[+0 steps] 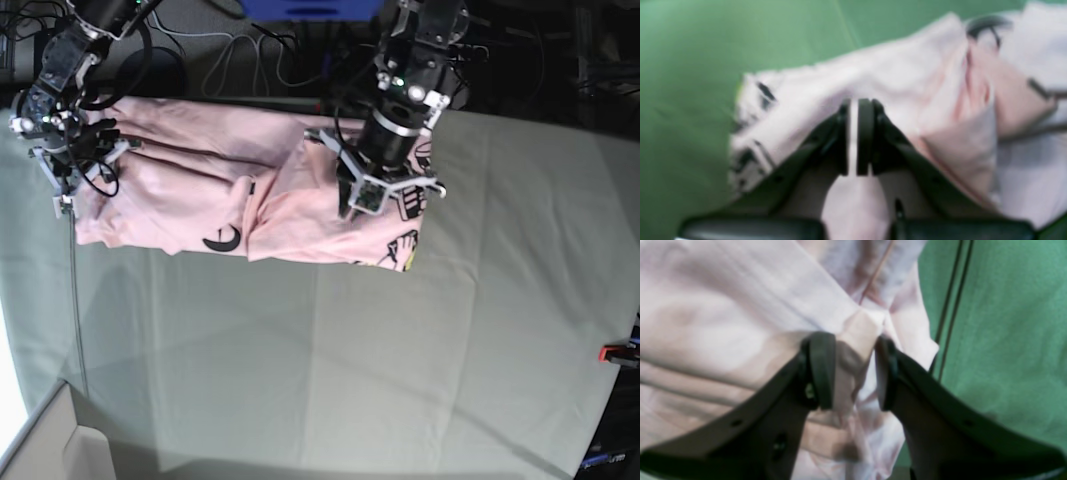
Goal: Layout the t-shirt on the table in an organized manner, then fold the t-shirt properly
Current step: 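Release the folded end and raise the left gripper away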
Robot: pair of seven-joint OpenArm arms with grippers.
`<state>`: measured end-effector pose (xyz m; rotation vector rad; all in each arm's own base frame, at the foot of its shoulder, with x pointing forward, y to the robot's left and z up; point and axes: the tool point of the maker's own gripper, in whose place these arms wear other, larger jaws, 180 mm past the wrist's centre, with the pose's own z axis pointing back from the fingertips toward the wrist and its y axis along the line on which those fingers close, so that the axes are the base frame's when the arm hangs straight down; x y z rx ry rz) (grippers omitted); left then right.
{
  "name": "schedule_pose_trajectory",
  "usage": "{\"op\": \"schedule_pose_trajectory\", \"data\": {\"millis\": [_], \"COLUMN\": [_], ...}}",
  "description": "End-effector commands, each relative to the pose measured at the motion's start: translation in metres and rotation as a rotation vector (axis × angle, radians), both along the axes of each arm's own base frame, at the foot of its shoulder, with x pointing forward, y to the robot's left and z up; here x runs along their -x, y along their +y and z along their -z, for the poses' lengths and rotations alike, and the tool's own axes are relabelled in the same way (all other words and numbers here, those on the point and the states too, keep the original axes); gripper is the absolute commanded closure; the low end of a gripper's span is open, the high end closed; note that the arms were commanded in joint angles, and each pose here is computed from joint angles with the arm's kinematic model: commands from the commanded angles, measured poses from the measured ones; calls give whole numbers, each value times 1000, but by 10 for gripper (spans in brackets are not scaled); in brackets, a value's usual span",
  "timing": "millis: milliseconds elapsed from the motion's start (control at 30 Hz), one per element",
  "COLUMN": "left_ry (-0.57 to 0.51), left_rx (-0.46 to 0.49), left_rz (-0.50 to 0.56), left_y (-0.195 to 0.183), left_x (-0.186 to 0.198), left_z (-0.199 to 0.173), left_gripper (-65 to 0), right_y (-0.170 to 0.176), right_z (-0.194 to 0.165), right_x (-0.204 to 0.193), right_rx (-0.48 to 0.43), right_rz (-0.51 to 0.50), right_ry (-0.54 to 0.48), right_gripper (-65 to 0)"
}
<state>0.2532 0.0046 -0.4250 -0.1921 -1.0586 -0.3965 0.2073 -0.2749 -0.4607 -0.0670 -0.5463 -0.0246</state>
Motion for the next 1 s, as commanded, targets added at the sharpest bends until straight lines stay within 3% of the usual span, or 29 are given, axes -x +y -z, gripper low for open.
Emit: {"op": "schedule_pose_trajectory", "data": {"millis": [0, 233, 367, 500, 633, 800, 967], "left_ry": [-31, -34, -66, -143, -192, -204, -199], "left_rx": [36, 27, 23, 37, 6, -67, -126], "left_rz": [37, 354, 423, 394, 310, 98, -78], "left_y": [-18, -92, -102, -95, -58, 22, 93], "left_x": [-3, 37, 46, 33, 16, -11, -28], "left_z": [-8, -6, -14, -43, -59, -61, -59], "left_gripper": [-13, -12, -12, -12, -15, -15, -15], "right_y": [-7, -9, -20, -23, -33, -32, -28], "right_z": [-12, -13, -32, -48, -52, -40, -13], "right_x": [-11, -11, -17, -20, -15, -11, -10], "right_rx": [21, 25, 77, 106, 93, 58, -11], "right_rz": [2, 6, 3, 18, 107, 132, 138], "right_ry": [-47, -51, -85, -119, -131, -111, -58], "right_gripper": [-211, -213, -213, -232, -345, -457, -481]}}
